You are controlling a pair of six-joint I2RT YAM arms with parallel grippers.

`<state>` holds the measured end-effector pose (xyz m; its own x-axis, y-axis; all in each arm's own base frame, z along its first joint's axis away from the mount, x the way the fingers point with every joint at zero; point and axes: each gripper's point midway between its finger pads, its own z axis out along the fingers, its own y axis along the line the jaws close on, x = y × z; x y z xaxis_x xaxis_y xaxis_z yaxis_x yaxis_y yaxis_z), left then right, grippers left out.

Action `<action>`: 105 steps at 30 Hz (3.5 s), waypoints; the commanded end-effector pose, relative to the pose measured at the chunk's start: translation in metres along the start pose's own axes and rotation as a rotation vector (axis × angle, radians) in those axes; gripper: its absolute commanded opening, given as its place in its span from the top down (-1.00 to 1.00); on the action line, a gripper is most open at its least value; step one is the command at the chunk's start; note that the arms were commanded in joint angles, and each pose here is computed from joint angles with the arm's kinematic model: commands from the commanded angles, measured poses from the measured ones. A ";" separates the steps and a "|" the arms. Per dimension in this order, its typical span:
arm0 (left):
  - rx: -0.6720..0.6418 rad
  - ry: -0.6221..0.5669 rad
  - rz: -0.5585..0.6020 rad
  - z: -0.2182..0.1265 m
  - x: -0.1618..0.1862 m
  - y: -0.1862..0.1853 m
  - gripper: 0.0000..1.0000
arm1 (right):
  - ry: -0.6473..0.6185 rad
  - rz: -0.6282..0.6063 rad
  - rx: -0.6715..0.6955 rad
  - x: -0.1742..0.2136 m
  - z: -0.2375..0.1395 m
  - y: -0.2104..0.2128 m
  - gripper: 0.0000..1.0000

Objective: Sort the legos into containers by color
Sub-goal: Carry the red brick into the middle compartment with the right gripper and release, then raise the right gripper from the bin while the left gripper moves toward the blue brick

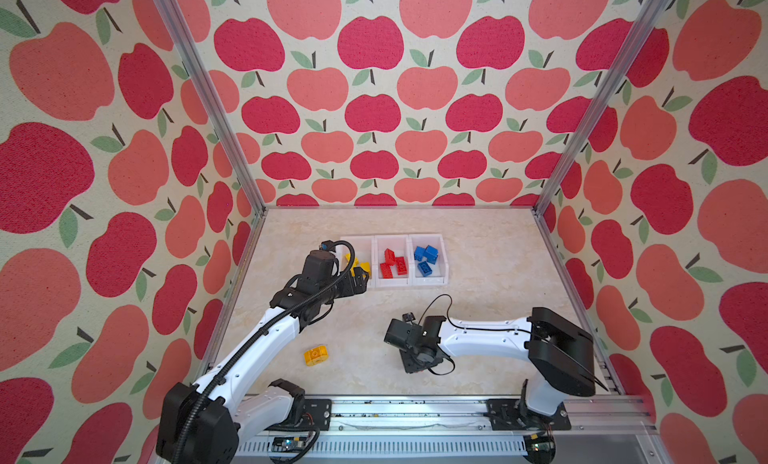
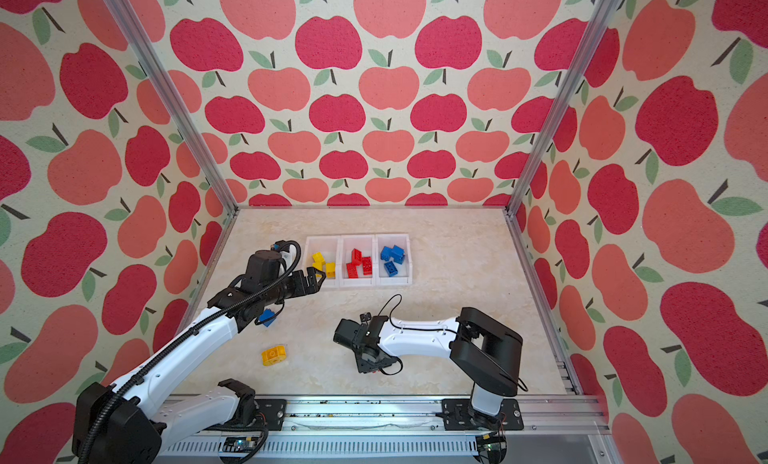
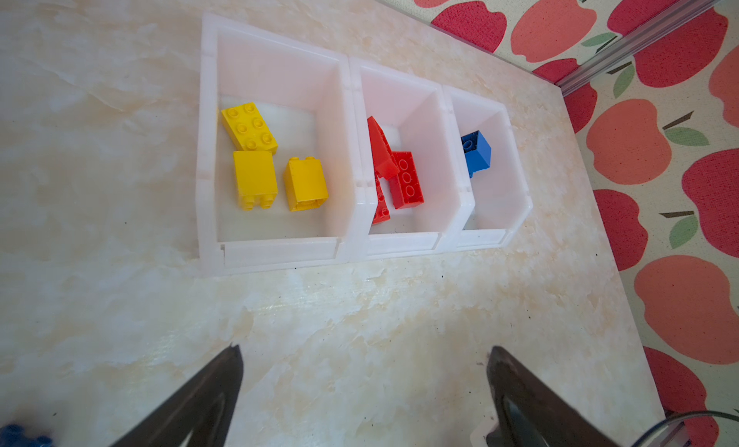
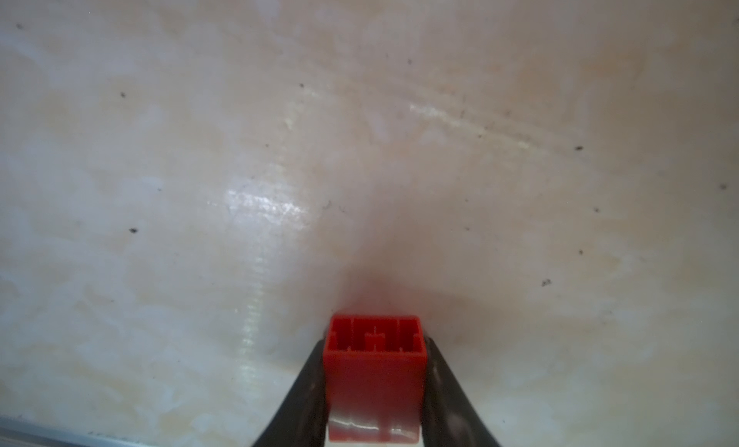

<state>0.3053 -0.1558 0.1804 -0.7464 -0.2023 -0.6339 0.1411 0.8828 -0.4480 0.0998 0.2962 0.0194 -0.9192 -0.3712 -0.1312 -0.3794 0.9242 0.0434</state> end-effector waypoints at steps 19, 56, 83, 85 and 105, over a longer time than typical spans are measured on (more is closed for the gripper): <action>-0.015 0.030 -0.045 -0.002 0.025 0.018 -0.98 | -0.192 -0.031 -0.023 -0.086 -0.074 -0.010 0.36; -0.048 0.027 -0.079 -0.013 0.036 0.032 -1.00 | -0.430 -0.095 -0.030 -0.341 -0.074 -0.046 0.36; -0.086 0.027 -0.096 -0.016 0.037 0.040 -0.99 | -0.387 -0.088 -0.011 -0.353 -0.051 -0.054 -0.02; -0.103 0.031 -0.100 -0.017 0.037 0.042 -0.99 | -0.387 -0.086 -0.015 -0.351 -0.055 -0.054 -0.02; -0.316 0.036 -0.193 -0.036 0.029 0.075 -0.99 | -0.443 -0.088 -0.082 -0.287 -0.116 -0.048 -0.37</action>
<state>0.2735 -0.0952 0.1482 -0.7685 -0.3285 -0.5491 -0.1244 0.9185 -0.3754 0.3855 0.3484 0.1558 -0.7606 -0.3738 -0.5308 -0.4723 0.8796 0.0574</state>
